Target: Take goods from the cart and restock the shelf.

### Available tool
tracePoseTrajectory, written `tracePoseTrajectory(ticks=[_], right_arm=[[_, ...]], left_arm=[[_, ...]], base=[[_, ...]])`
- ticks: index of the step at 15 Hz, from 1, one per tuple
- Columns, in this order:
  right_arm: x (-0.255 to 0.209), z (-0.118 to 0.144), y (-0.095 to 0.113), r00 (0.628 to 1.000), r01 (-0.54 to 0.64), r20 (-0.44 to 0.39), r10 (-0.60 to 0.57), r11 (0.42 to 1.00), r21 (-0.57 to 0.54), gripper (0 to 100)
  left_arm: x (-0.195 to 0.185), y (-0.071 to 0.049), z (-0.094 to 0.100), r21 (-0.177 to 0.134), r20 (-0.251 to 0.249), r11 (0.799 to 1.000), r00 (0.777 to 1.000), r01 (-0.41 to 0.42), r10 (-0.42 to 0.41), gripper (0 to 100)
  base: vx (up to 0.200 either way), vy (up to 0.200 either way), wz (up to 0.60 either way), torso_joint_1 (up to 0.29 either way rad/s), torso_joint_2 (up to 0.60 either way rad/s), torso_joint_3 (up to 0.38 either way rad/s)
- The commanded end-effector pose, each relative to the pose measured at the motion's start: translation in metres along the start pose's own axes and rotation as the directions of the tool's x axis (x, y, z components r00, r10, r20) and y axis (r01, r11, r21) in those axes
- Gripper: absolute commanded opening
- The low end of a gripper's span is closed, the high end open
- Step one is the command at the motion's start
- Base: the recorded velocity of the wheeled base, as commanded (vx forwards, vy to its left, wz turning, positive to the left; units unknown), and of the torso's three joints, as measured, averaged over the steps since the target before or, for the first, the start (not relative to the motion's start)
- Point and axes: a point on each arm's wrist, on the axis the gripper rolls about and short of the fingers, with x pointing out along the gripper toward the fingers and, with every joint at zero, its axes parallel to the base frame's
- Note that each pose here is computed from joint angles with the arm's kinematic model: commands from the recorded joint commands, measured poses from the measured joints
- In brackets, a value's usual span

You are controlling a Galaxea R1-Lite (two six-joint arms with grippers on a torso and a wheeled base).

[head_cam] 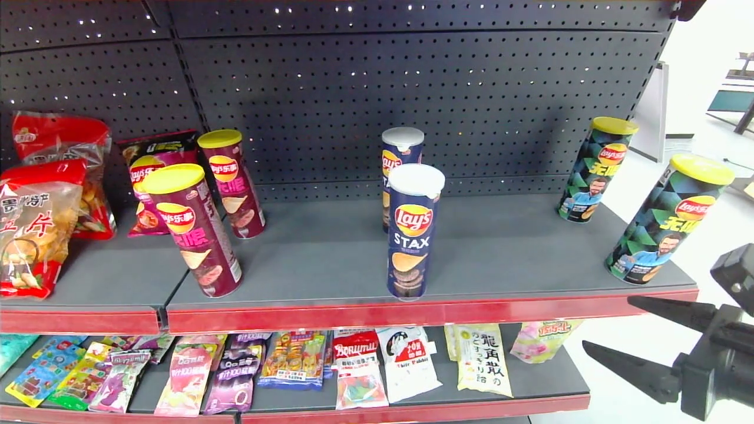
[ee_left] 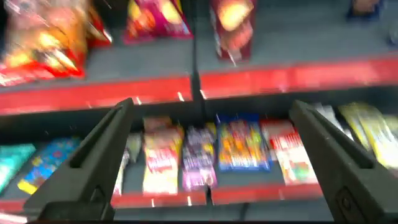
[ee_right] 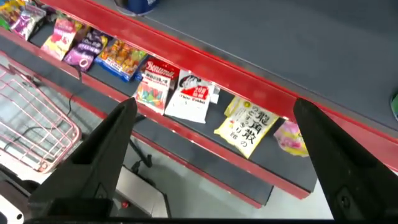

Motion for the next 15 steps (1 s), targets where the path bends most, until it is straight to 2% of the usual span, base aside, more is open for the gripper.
tracePoseTrajectory(ticks=[1, 2, 3, 4, 7, 15], right_arm=[[0.007, -0.002, -0.001, 0.999, -0.006, -0.033, 0.006, 1.000, 0.004, 100], [0.009, -0.002, -0.001, 0.999, -0.008, -0.038, 0.008, 1.000, 0.005, 100], [0.012, -0.001, -0.002, 0.999, -0.008, -0.048, 0.008, 1.000, 0.009, 100], [0.015, 0.002, -0.003, 0.999, -0.010, -0.050, 0.010, 1.000, 0.009, 100], [0.021, 0.016, -0.006, 1.000, -0.005, -0.028, 0.005, 1.000, 0.001, 100], [0.082, 0.033, -0.008, 0.989, -0.073, -0.128, 0.074, 0.997, 0.008, 100]], left_arm=[[0.003, -0.001, -0.008, -0.005, 0.013, 1.000, 1.000, -0.005, 0.005, 100], [0.003, -0.001, -0.008, -0.014, 0.013, 1.000, 1.000, 0.006, -0.006, 100], [0.003, -0.003, -0.013, -0.042, -0.017, 0.994, 0.995, 0.098, -0.099, 100], [0.002, -0.003, -0.014, -0.043, -0.031, 0.994, 0.994, 0.102, -0.103, 100], [0.003, -0.003, -0.014, -0.081, -0.038, 0.993, 0.996, 0.082, -0.085, 100], [0.003, -0.003, -0.014, -0.078, -0.038, 0.994, 0.996, 0.082, -0.085, 100]], base=[[0.000, 0.000, 0.00, 0.000, 0.00, 0.000], [0.000, 0.000, 0.00, 0.000, 0.00, 0.000], [0.000, 0.000, 0.00, 0.000, 0.00, 0.000], [0.000, 0.000, 0.00, 0.000, 0.00, 0.000], [0.000, 0.000, 0.00, 0.000, 0.00, 0.000], [0.000, 0.000, 0.00, 0.000, 0.00, 0.000]])
